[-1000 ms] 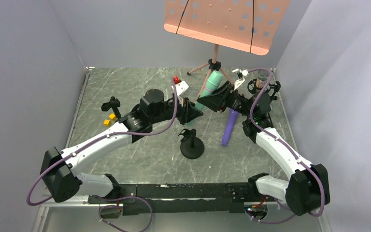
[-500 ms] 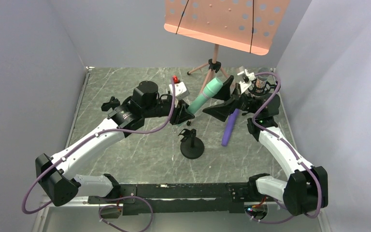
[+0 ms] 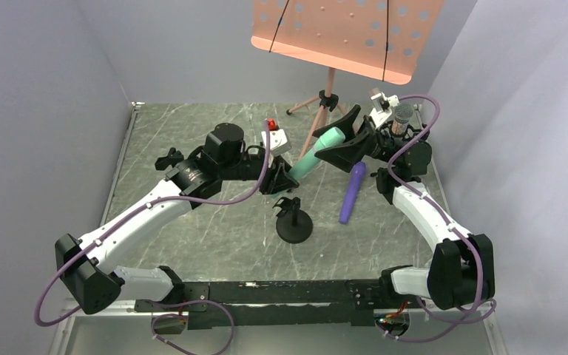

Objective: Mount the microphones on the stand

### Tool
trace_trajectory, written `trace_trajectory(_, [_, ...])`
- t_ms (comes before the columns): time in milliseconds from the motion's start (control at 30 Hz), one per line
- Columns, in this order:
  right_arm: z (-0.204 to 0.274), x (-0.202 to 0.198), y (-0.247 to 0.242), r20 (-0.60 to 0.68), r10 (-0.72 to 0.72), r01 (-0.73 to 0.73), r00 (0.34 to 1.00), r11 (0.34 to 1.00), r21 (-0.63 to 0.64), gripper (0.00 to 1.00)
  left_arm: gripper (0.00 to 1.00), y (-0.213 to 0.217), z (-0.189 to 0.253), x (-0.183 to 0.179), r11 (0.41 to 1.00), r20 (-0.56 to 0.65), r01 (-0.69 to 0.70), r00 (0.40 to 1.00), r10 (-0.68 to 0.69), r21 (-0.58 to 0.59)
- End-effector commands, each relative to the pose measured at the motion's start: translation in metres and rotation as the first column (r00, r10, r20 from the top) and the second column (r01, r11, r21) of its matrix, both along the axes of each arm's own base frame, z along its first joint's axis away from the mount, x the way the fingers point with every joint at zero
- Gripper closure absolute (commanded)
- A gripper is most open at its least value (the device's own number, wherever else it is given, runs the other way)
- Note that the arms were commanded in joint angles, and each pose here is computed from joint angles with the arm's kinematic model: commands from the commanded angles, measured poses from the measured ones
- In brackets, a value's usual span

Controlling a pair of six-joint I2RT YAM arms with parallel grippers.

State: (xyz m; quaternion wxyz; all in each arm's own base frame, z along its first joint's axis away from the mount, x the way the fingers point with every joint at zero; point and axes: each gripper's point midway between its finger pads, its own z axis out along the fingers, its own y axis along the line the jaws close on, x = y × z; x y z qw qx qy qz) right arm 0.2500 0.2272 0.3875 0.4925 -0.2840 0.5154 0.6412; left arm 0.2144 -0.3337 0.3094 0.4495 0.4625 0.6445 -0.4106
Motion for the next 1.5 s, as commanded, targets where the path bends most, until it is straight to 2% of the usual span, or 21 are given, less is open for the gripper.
trace_trajectory(0, [0.022, -0.012, 0.002, 0.065, 0.008, -0.01, 0.998, 0.999, 0.034, 0.0, 1.0, -0.006, 0.028, -0.001, 0.998, 0.059, 0.045, 0.997, -0.042, -0.052])
trace_trajectory(133, [0.022, -0.01, 0.004, 0.047, 0.012, -0.014, 0.999, 0.999, 0.036, 0.01, 1.0, -0.009, 0.026, 0.0, 0.998, 0.045, 0.051, 0.998, -0.049, -0.045])
trace_trajectory(233, [0.02, -0.009, 0.004, 0.036, 0.015, -0.016, 0.999, 0.999, 0.034, 0.11, 1.0, -0.01, 0.027, 0.0, 0.998, 0.042, 0.05, 0.998, -0.048, -0.043])
trace_trajectory(333, [0.021, -0.008, 0.004, 0.045, 0.007, -0.008, 0.999, 1.0, 0.028, 0.42, 1.0, -0.01, 0.027, 0.0, 0.998, 0.039, 0.047, 0.998, -0.046, -0.042])
trace_trajectory(433, [0.02, -0.009, 0.004, 0.06, 0.0, -0.001, 0.998, 1.0, 0.022, 0.68, 0.96, -0.009, 0.027, 0.003, 0.999, 0.033, 0.027, 0.999, -0.025, -0.046])
trace_trajectory(467, [0.019, -0.009, 0.004, 0.063, -0.005, 0.004, 0.998, 1.0, 0.019, 0.74, 0.92, -0.008, 0.028, 0.003, 0.999, 0.028, 0.015, 1.0, -0.013, -0.049])
trace_trajectory(500, [0.019, -0.009, 0.004, 0.068, -0.011, 0.01, 0.998, 1.0, 0.017, 0.79, 0.83, -0.006, 0.028, 0.005, 0.999, 0.025, -0.005, 1.0, 0.007, -0.051])
trace_trajectory(633, [0.017, -0.008, 0.002, 0.056, -0.038, 0.038, 0.998, 0.999, -0.001, 0.87, 0.33, 0.009, 0.034, 0.007, 0.991, 0.002, -0.105, 0.994, 0.106, -0.084])
trace_trajectory(733, [0.02, -0.011, -0.001, 0.055, -0.06, 0.06, 0.997, 0.998, 0.003, 0.89, 0.04, 0.033, 0.047, 0.006, 0.964, 0.027, -0.199, 0.978, 0.206, -0.176])
trace_trajectory(800, [0.023, -0.011, -0.004, 0.047, -0.072, 0.071, 0.996, 0.997, 0.009, 0.89, 0.01, 0.056, 0.058, -0.003, 0.937, 0.038, -0.245, 0.964, 0.262, -0.248])
trace_trajectory(900, [0.026, -0.008, -0.01, 0.03, -0.089, 0.088, 0.996, 0.996, 0.023, 0.9, 0.01, 0.08, 0.051, -0.014, 0.899, 0.022, -0.303, 0.945, 0.326, -0.317])
trace_trajectory(967, [0.028, -0.006, -0.011, 0.021, -0.096, 0.095, 0.995, 0.995, 0.03, 0.91, 0.01, 0.087, 0.035, -0.02, 0.896, 0.003, -0.311, 0.944, 0.329, -0.317])
trace_trajectory(1000, [0.028, -0.005, -0.012, 0.017, -0.101, 0.1, 0.995, 0.995, 0.03, 0.91, 0.07, 0.088, 0.025, -0.022, 0.9, -0.008, -0.312, 0.946, 0.325, -0.305])
trace_trajectory(1100, [0.025, -0.003, -0.012, 0.007, -0.109, 0.109, 0.994, 0.994, 0.027, 0.91, 0.34, 0.083, -0.008, -0.025, 0.928, -0.041, -0.289, 0.957, 0.287, -0.236])
trace_trajectory(1200, [0.022, 0.0, -0.012, 0.001, -0.118, 0.118, 0.993, 0.993, 0.02, 0.91, 0.65, 0.075, -0.03, -0.026, 0.956, -0.054, -0.243, 0.97, 0.237, -0.164])
trace_trajectory(1300, [0.019, 0.003, -0.013, -0.005, -0.13, 0.13, 0.992, 0.992, 0.008, 0.91, 0.96, 0.06, -0.041, -0.028, 0.977, -0.054, -0.154, 0.988, 0.148, -0.144])
trace_trajectory(1367, [0.015, 0.004, -0.014, -0.011, -0.133, 0.133, 0.991, 0.991, 0.001, 0.91, 0.99, 0.052, -0.042, -0.028, 0.983, -0.04, -0.108, 0.994, 0.104, -0.151])
trace_trajectory(1467, [0.01, 0.004, -0.014, -0.017, -0.136, 0.136, 0.991, 0.991, -0.008, 0.91, 0.96, 0.048, -0.051, -0.024, 0.989, -0.026, -0.093, 0.996, 0.09, -0.117])
